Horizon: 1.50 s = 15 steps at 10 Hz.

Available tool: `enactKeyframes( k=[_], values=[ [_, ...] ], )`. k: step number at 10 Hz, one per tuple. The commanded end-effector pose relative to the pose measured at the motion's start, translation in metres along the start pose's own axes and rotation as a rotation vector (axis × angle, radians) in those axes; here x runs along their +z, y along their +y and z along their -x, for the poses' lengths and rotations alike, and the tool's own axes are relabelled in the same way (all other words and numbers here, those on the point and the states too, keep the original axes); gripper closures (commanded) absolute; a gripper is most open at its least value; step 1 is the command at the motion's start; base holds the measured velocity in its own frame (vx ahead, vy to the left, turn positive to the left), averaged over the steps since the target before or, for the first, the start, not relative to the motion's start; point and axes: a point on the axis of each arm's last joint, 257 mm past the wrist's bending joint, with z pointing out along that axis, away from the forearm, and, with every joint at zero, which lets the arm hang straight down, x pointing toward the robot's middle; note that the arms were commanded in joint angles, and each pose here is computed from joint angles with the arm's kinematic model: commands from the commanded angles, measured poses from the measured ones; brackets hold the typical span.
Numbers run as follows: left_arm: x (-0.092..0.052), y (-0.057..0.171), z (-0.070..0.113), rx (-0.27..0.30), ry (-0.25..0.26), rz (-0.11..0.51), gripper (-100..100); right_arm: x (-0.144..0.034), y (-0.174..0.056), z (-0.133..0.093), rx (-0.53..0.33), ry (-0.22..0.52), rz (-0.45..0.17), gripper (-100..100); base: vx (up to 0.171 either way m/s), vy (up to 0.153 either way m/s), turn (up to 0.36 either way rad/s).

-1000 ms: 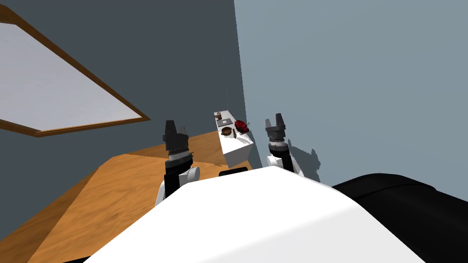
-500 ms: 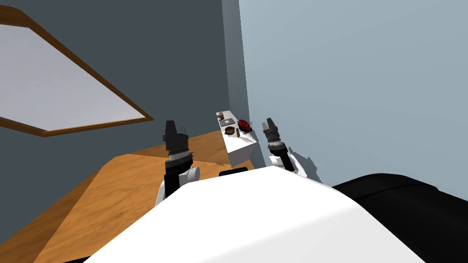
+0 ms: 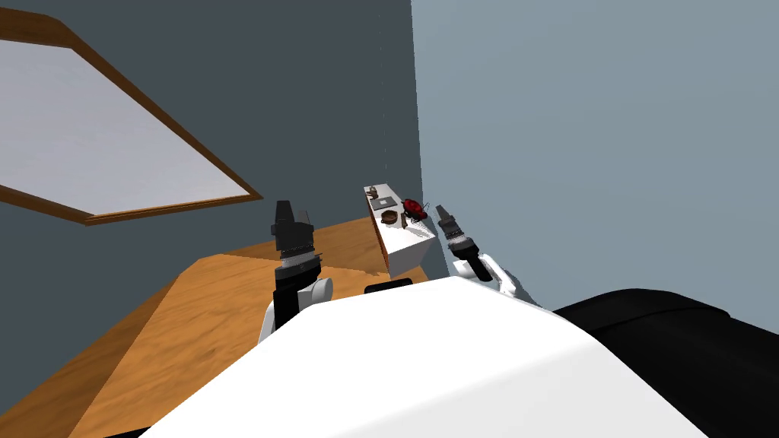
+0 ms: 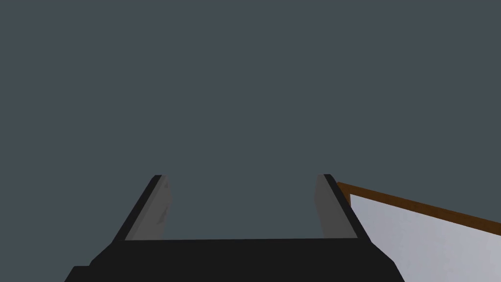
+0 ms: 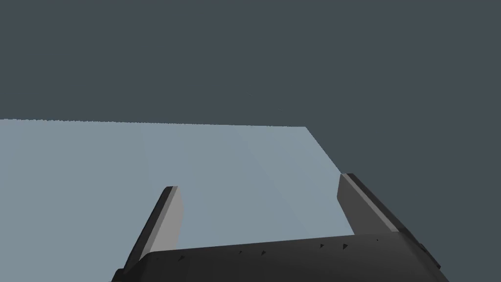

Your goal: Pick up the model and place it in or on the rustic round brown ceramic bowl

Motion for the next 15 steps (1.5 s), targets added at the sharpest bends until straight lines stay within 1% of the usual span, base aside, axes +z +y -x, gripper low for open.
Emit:
enactKeyframes(
  k=[1, 3, 4, 6, 7, 8, 9, 11, 12, 14, 15],
  values=[
    [0.0, 0.0, 0.0, 0.0, 0.0, 0.0, 0, -0.002, -0.013, -0.002, -0.026, 0.026, -0.025, -100, -0.002, 0.112, -0.003],
    [0.0, 0.0, 0.0, 0.0, 0.0, 0.0, 0, -0.012, -0.05, -0.007, -0.101, 0.093, -0.107, -100, 0.015, 0.116, 0.037],
    [0.0, 0.0, 0.0, 0.0, 0.0, 0.0, 0, -0.012, -0.052, -0.007, -0.108, 0.102, -0.109, -100, 0.025, 0.116, 0.011],
    [0.0, 0.0, 0.0, 0.0, 0.0, 0.0, 0, -0.027, -0.091, -0.007, -0.194, 0.175, -0.195, -100, 0.026, 0.136, 0.051],
    [0.0, 0.0, 0.0, 0.0, 0.0, 0.0, 0, -0.027, -0.091, -0.007, -0.196, 0.178, -0.195, -100, 0.019, 0.119, 0.019],
    [0.0, 0.0, 0.0, 0.0, 0.0, 0.0, 0, -0.035, -0.11, -0.006, -0.242, 0.216, -0.237, -100, 0.011, 0.141, 0.047],
    [0.0, 0.0, 0.0, 0.0, 0.0, 0.0, 0, -0.035, -0.11, -0.006, -0.242, 0.216, -0.237, -100, 0.009, 0.108, 0.019],
    [0.0, 0.0, 0.0, 0.0, 0.0, 0.0, 0, -0.054, -0.146, -0.001, -0.333, 0.289, -0.322, -100, 0.03, 0.132, 0.071],
    [0.0, 0.0, 0.0, 0.0, 0.0, 0.0, 0, -0.054, -0.146, -0.001, -0.335, 0.291, -0.321, -100, 0.022, 0.113, 0.018],
    [0.0, 0.0, 0.0, 0.0, 0.0, 0.0, 0, -0.077, -0.18, 0.008, -0.423, 0.36, -0.404, -100, 0.035, 0.129, 0.078],
    [0.0, 0.0, 0.0, 0.0, 0.0, 0.0, 0, -0.076, -0.18, 0.009, -0.429, 0.364, -0.402, -100, 0.037, 0.101, 0.025]
  ],
)
